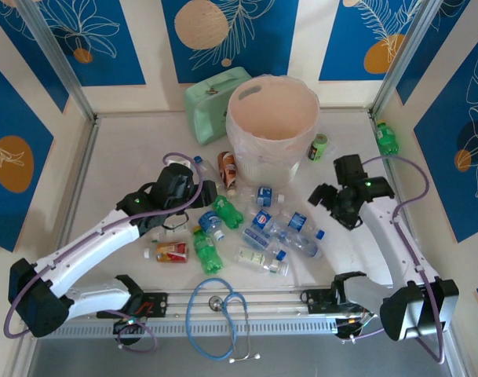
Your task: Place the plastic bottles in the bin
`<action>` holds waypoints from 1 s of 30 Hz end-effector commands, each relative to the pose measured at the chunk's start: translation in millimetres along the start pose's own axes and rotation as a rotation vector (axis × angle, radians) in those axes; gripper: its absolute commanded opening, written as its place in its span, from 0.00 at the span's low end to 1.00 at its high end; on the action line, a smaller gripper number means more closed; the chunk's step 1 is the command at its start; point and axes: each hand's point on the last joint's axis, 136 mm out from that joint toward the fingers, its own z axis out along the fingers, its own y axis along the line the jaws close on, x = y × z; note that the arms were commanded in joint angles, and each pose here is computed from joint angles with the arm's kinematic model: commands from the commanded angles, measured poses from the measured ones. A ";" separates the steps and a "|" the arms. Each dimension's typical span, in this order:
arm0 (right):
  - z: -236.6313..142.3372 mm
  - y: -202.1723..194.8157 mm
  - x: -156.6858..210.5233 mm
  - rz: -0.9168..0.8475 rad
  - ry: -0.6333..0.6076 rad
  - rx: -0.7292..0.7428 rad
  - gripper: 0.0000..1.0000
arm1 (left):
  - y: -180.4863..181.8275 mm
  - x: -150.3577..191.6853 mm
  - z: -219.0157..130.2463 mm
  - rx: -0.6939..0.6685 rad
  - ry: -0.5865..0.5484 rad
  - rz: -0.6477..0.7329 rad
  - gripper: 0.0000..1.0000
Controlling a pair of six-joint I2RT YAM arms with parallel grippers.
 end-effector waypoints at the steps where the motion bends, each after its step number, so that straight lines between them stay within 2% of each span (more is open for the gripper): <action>1: 9.4 11.9 27.6 -0.005 0.085 -0.052 0.92 | 5.5 4.6 2.1 -0.005 0.021 -0.026 0.70; 6: 14.7 32.6 57.7 -0.197 0.166 -0.060 0.94 | 9.6 5.5 2.0 -0.012 0.024 -0.029 0.70; 13: 4.5 53.3 97.0 -0.494 0.134 -0.043 1.00 | 14.4 6.1 1.5 -0.014 0.017 -0.049 0.70; 16: 12.2 50.7 103.9 -0.572 0.124 0.056 1.00 | 17.2 6.9 2.0 -0.018 0.017 -0.062 0.70; 20: 22.8 48.2 101.4 -0.675 0.052 0.222 0.99 | 17.8 7.1 1.9 -0.012 0.020 -0.074 0.70; 25: 40.0 46.2 98.5 -0.700 0.022 0.353 0.99 | 19.5 5.9 1.1 -0.013 0.016 -0.074 0.70; 30: 55.0 39.1 89.0 -0.634 0.026 0.355 0.99 | 21.5 6.1 2.5 -0.012 0.018 -0.082 0.70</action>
